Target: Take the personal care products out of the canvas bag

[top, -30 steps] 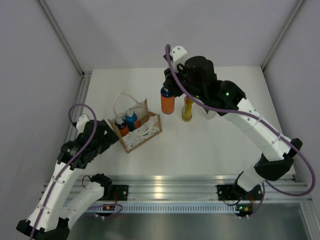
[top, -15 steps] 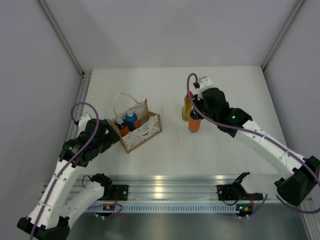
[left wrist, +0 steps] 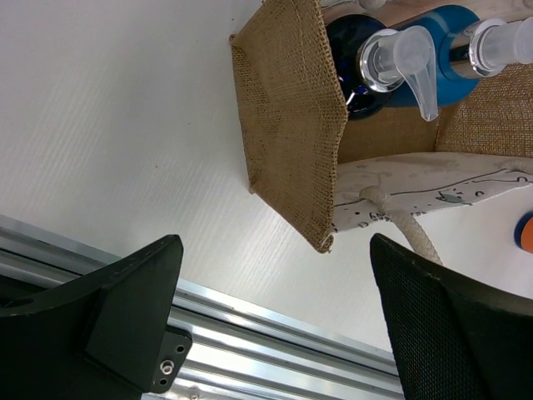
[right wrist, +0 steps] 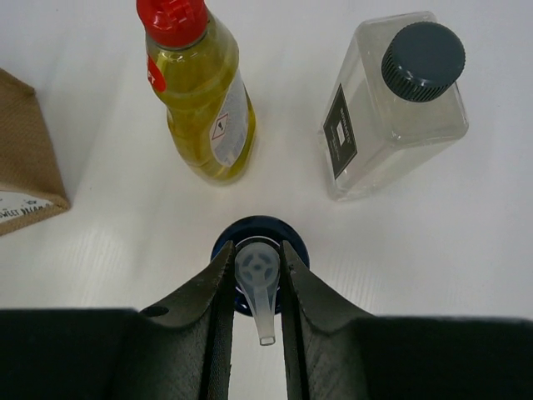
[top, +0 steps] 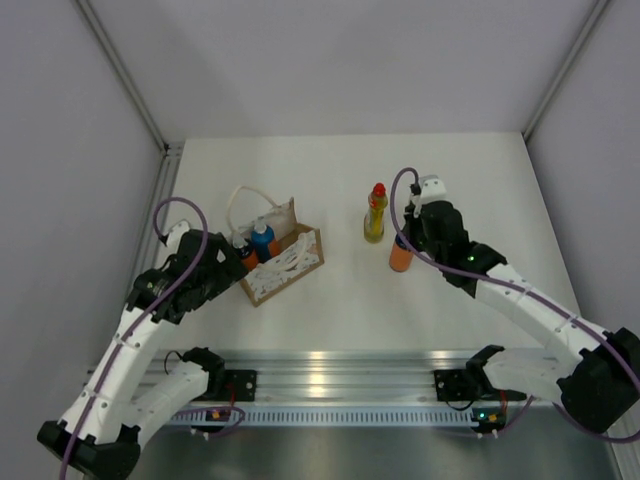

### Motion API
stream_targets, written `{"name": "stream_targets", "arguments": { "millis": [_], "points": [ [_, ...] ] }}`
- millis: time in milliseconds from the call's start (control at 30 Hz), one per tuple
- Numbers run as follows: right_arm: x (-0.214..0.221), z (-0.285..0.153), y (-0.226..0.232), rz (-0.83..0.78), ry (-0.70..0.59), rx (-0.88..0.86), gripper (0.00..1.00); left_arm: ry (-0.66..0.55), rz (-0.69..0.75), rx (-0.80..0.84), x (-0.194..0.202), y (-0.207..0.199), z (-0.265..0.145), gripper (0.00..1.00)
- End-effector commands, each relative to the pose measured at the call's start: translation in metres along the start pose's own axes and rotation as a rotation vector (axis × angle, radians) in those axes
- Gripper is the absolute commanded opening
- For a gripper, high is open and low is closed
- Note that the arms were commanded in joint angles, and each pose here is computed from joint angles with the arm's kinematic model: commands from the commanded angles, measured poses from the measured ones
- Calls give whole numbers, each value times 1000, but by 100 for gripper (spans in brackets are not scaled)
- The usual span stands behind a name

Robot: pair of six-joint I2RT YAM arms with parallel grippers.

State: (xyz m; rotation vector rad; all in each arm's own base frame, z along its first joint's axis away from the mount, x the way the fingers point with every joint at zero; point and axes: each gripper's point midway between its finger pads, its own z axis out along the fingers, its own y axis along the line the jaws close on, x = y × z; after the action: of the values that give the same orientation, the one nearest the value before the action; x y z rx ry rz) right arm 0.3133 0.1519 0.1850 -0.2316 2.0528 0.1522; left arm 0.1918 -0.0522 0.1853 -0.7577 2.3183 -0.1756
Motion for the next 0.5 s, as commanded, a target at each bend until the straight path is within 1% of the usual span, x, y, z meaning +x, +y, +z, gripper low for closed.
{"name": "stream_targets", "arguments": {
  "millis": [0, 100, 167, 200, 333, 433, 467],
  "points": [
    [-42, -7, 3, 72, -157, -32, 14, -26, -12, 68, -11, -20, -1, 98],
    [-47, -11, 4, 76, -172, -41, 37, -21, -27, 62, -11, -23, 5, 98],
    [-52, -14, 5, 75, -184, -51, 41, -18, -41, 47, -10, -23, 9, 98],
    [-56, -16, 7, 75, -191, -60, 45, -21, -44, 51, -11, -25, 11, 98],
    [-66, -23, 11, 66, -192, -89, 51, -28, -75, 22, -11, -24, 17, 98],
    [-80, -34, 16, 69, -213, -123, 56, -26, -103, -8, -6, -17, 23, 95],
    [-88, -39, 17, 69, -220, -132, 56, -19, -106, -24, 0, -11, 27, 92]
  ]
}}
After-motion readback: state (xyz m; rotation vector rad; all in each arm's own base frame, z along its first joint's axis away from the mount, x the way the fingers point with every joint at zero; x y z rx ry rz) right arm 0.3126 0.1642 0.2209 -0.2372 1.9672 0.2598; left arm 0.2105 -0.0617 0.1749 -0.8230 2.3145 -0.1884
